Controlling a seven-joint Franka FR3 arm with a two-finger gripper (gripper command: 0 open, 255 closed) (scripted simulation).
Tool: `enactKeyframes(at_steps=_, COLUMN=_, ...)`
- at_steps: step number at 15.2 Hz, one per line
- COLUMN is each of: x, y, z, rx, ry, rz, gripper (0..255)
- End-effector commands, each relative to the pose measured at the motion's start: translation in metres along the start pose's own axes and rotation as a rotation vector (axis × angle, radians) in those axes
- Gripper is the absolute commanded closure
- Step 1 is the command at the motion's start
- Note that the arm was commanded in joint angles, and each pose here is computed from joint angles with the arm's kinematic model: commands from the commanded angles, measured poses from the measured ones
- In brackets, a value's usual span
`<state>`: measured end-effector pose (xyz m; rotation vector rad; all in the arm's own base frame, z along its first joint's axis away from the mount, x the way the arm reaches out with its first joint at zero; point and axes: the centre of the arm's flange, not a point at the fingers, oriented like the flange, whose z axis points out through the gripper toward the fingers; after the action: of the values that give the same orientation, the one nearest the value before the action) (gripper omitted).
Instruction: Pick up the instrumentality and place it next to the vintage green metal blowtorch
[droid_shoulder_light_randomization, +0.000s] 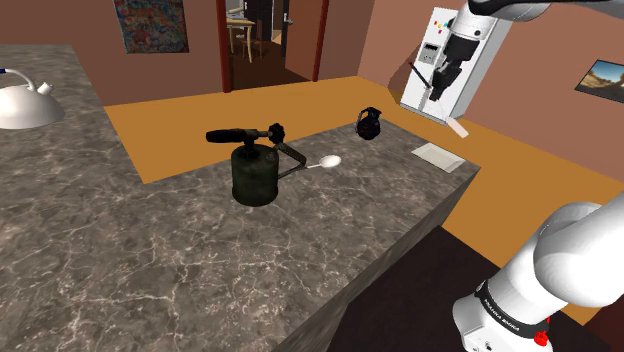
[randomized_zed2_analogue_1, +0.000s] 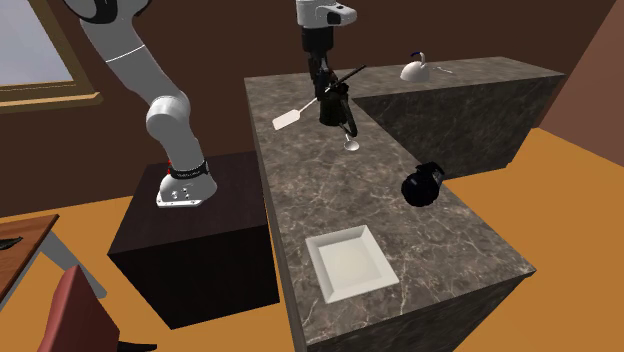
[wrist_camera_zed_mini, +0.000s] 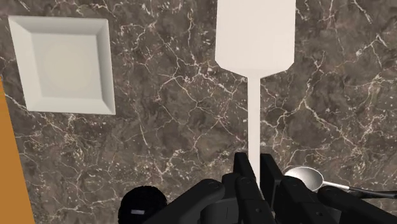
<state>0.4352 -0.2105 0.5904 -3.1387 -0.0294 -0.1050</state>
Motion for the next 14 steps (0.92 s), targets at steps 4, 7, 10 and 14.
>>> enactKeyframes(at_steps=4, x=0.036, y=-0.048, z=0.0, rx=0.0, ry=0.0, rz=0.0, gripper=255)
enactKeyframes(at_steps=7, x=0.06, y=-0.079, z=0.001, rx=0.0, ry=0.0, rz=0.0, gripper=255)
enactKeyframes(at_steps=10, x=0.085, y=-0.11, z=0.003, rx=0.0, ry=0.0, rz=0.0, gripper=255)
enactKeyframes(at_steps=14, x=0.117, y=-0.152, z=0.005, rx=0.0, ry=0.0, rz=0.0, gripper=255)
